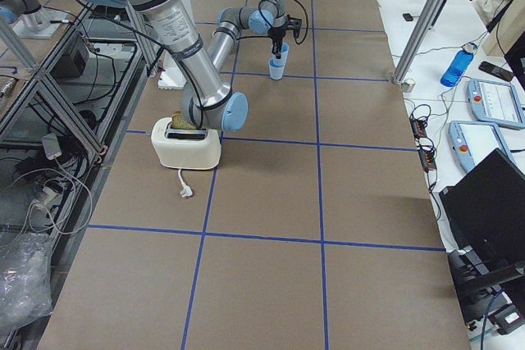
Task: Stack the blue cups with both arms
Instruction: 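Open the right gripper and lift it away from the stacked cups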
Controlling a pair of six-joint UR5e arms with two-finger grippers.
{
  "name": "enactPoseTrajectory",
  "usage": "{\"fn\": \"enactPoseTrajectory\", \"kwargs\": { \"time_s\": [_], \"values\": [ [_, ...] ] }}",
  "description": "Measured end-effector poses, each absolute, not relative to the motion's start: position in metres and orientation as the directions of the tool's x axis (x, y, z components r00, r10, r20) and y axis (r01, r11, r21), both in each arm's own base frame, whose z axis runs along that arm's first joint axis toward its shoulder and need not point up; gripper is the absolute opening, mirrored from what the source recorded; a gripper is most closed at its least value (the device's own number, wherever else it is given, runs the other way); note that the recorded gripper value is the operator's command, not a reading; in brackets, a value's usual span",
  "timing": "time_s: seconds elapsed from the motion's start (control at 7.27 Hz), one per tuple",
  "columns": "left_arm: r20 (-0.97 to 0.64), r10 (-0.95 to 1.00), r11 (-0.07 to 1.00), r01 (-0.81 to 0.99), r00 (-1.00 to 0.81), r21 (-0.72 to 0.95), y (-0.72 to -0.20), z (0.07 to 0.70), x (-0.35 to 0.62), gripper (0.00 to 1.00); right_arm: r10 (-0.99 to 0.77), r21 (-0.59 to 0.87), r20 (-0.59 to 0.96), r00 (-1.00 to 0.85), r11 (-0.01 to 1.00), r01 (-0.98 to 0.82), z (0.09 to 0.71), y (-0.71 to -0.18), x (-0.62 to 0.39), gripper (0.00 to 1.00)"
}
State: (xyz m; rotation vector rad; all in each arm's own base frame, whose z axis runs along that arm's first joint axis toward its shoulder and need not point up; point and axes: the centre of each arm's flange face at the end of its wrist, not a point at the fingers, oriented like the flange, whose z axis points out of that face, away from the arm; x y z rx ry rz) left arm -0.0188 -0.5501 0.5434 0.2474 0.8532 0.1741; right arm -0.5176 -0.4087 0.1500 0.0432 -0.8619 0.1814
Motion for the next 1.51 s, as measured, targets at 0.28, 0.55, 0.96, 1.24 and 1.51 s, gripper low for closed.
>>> {"fn": "enactPoseTrajectory", "kwargs": {
  "time_s": [0.28,0.55,0.96,1.24,1.51],
  "values": [
    [-0.721,0.253,0.956,-0.052,0.646,0.289,-0.551,0.543,-0.019,0.98,0.141,-0.036,0.757,0.638,0.984,-0.175,0.153,-0.407,-0.518,0.00],
    [-0.720,0.253,0.956,-0.052,0.646,0.289,-0.551,0.543,-0.019,0.98,0.139,-0.034,0.759,0.636,0.984,-0.175,0.151,-0.406,-0.517,0.20],
    [-0.721,0.250,0.957,-0.052,0.646,0.285,-0.551,0.546,-0.019,0.98,0.136,-0.024,0.762,0.633,0.983,-0.183,0.148,-0.406,-0.515,1.00],
    [-0.722,0.249,0.957,-0.052,0.646,0.284,-0.550,0.547,-0.019,0.98,0.128,-0.003,0.769,0.626,0.981,-0.196,0.145,-0.409,-0.504,1.00],
    [-0.721,0.255,0.956,-0.058,0.644,0.286,-0.549,0.550,-0.020,0.98,0.075,0.057,0.763,0.642,0.981,-0.183,0.171,-0.451,-0.438,1.00]
  ]
}}
